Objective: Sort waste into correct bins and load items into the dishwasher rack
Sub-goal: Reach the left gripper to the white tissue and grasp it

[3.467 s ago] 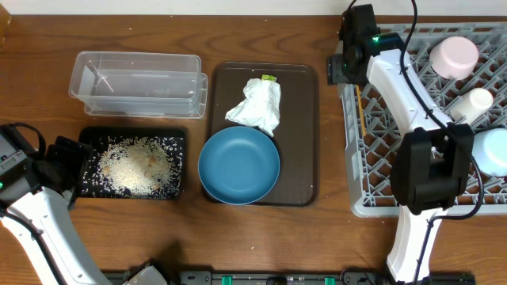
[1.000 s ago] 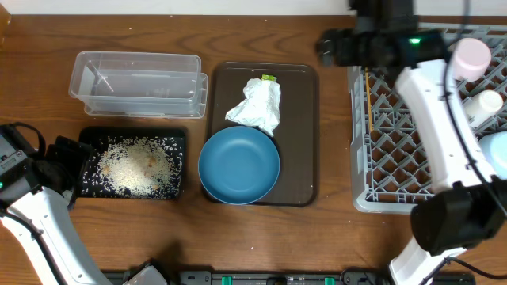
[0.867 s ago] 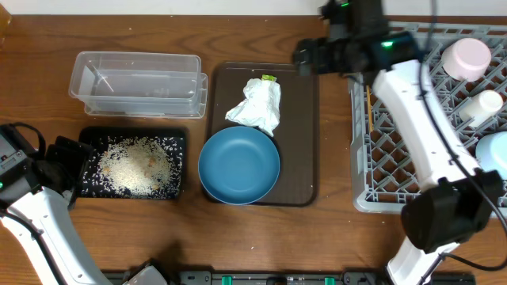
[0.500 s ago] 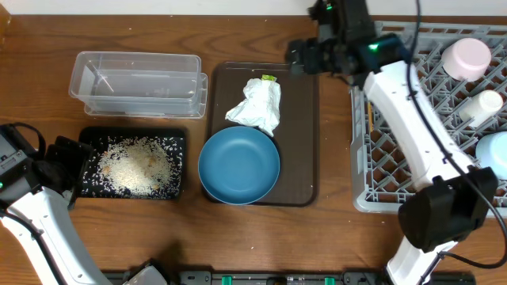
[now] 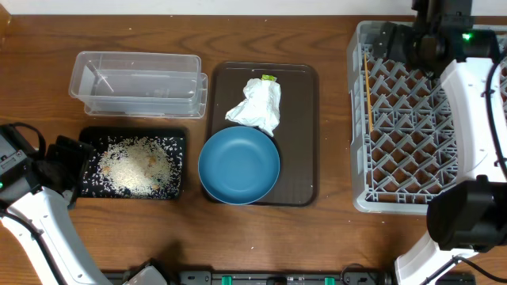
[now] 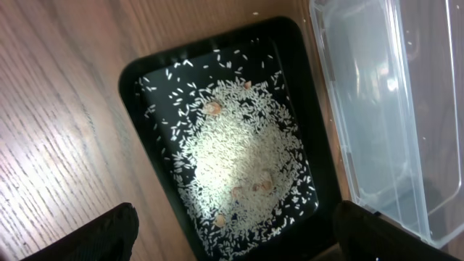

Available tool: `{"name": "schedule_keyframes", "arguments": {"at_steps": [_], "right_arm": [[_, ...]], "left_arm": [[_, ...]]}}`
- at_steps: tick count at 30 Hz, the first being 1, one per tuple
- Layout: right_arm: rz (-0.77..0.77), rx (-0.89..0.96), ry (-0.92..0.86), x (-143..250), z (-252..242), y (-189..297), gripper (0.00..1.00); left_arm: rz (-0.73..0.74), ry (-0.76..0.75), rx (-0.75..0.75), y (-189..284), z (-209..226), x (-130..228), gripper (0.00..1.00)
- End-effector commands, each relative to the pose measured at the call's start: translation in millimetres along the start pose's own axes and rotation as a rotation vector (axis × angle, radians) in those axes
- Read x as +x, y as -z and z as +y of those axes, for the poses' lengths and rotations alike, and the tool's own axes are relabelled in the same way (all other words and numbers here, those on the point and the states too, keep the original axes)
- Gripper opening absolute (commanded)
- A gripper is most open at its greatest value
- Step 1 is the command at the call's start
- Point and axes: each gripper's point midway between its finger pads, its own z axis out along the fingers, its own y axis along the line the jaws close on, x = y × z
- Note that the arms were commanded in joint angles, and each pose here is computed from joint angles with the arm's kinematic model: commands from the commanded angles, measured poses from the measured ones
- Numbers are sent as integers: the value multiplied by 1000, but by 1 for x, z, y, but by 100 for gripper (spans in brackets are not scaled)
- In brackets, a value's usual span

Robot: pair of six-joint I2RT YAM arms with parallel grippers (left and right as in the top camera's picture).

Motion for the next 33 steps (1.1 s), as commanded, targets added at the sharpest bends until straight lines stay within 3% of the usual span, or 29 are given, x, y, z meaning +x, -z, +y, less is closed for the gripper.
{"name": "schedule_keyframes", "arguments": {"at_steps": [1, 5, 9, 12, 15, 21, 26, 29, 33], "right_arm": [[-20, -3, -23, -4, -4, 13, 99], [-21, -2, -23, -4, -4, 13, 99], [-20, -3, -23, -4, -4, 13, 99], [-20, -3, -22, -4, -3, 12, 99], [-20, -4, -22, -4, -3, 12, 99], [-20, -3, -22, -4, -3, 12, 99], [-20, -3, -22, -4, -3, 12, 99], [-20, -3, -22, -4, -3, 12, 99], [-20, -3, -22, -4, -3, 12, 99]], "left_arm": [[39, 10, 79, 5, -15, 5, 89], [109, 12, 170, 7, -30, 17, 89], [326, 6, 394, 26, -66, 57, 89], [404, -253, 667, 50, -111, 86, 89], [439, -409, 717, 54, -135, 116, 89], [278, -774, 557, 49, -182, 166, 89], [131, -1019, 340, 57, -218, 174, 89], [215, -1148, 236, 52, -230, 190, 89], [307, -1187, 146, 16, -245, 209, 89]]}}
